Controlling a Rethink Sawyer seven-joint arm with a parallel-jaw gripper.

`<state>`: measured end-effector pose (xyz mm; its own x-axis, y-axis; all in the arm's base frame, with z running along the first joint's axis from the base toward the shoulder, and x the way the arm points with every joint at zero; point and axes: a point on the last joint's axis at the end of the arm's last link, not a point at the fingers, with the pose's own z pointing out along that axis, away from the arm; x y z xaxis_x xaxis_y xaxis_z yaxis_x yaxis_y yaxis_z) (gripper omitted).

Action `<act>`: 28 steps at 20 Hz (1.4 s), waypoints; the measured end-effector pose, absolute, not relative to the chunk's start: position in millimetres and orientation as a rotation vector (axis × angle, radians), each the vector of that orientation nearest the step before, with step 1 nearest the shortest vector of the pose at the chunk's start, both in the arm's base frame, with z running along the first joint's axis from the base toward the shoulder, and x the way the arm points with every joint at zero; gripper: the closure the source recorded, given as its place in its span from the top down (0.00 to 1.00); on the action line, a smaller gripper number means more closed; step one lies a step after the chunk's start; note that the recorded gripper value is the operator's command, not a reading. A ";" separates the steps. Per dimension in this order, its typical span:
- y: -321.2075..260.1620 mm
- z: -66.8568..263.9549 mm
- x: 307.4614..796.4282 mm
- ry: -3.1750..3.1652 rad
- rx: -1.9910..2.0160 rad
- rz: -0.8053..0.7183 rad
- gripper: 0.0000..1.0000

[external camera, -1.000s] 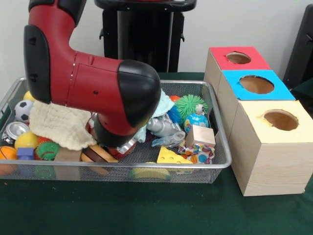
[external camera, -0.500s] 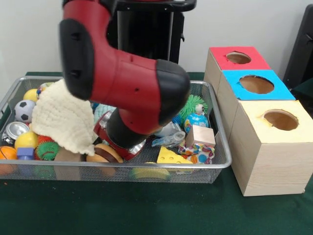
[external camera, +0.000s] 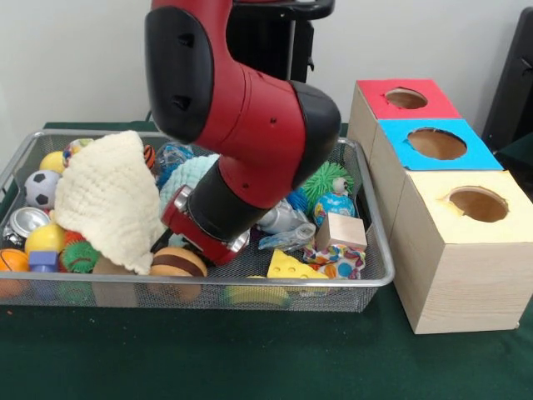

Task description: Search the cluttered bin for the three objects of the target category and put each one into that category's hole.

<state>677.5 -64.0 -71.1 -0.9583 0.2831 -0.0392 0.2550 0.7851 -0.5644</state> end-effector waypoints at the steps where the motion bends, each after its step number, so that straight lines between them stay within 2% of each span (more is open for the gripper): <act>1: -64.6 -70.8 675.7 -2.942 -0.428 0.912 1.00; 6: -66.6 -68.7 664.0 -3.035 -0.384 0.871 1.00; 13: -65.9 -66.0 646.0 -3.093 -0.476 0.733 1.00; 28: -66.3 -63.9 647.5 -3.057 -0.652 0.661 1.00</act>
